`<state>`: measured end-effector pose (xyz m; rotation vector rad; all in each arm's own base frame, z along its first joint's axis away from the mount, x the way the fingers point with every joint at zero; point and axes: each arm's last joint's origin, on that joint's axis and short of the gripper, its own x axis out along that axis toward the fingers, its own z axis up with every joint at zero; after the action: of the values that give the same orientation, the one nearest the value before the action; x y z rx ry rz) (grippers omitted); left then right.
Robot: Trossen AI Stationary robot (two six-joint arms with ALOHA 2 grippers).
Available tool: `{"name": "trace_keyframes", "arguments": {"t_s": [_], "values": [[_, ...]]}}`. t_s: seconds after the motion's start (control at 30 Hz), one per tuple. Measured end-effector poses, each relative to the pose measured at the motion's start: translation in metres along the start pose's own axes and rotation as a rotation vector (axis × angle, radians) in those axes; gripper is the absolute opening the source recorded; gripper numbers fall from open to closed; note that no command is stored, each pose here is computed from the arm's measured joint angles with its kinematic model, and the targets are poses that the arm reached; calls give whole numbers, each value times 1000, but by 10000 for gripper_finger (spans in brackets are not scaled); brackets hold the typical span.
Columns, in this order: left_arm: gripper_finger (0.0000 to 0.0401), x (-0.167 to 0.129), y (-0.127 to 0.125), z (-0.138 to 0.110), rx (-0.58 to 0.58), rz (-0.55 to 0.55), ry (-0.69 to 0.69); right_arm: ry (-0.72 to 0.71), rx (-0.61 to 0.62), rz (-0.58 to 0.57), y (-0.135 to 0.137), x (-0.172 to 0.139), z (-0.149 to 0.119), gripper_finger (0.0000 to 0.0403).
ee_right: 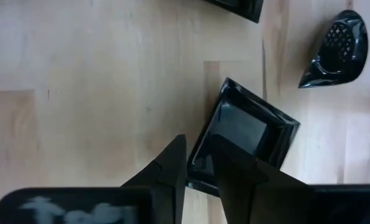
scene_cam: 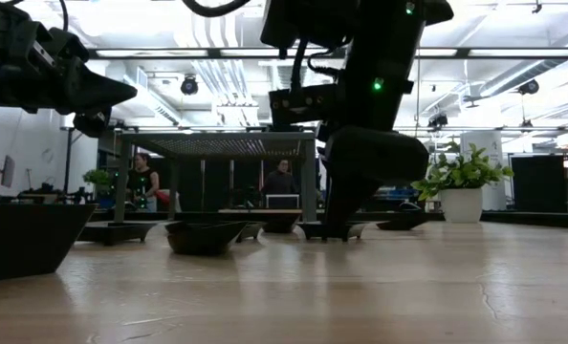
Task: Pick & Place Mini shaped plates
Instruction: Stack the black square plate on top of the other black square plate on the shelf
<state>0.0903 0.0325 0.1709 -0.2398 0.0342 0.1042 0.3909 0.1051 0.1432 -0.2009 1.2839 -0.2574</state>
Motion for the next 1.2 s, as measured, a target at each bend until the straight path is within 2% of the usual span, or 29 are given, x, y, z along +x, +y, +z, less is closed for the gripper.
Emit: {"name": "trace_keyframes", "arguments": {"t_s": [0.3,0.57,0.73,1.2], "values": [[3,0,0,0,0,0,0,-4,11,0,-4,6,-1,65],[3,0,0,0,0,0,0,-2,7,-2,-5,6,-1,14],[3,0,0,0,0,0,0,4,-6,-4,-4,5,-2,9],[3,0,0,0,0,0,1,-108,-6,1,-18,-39,4,8]]}}
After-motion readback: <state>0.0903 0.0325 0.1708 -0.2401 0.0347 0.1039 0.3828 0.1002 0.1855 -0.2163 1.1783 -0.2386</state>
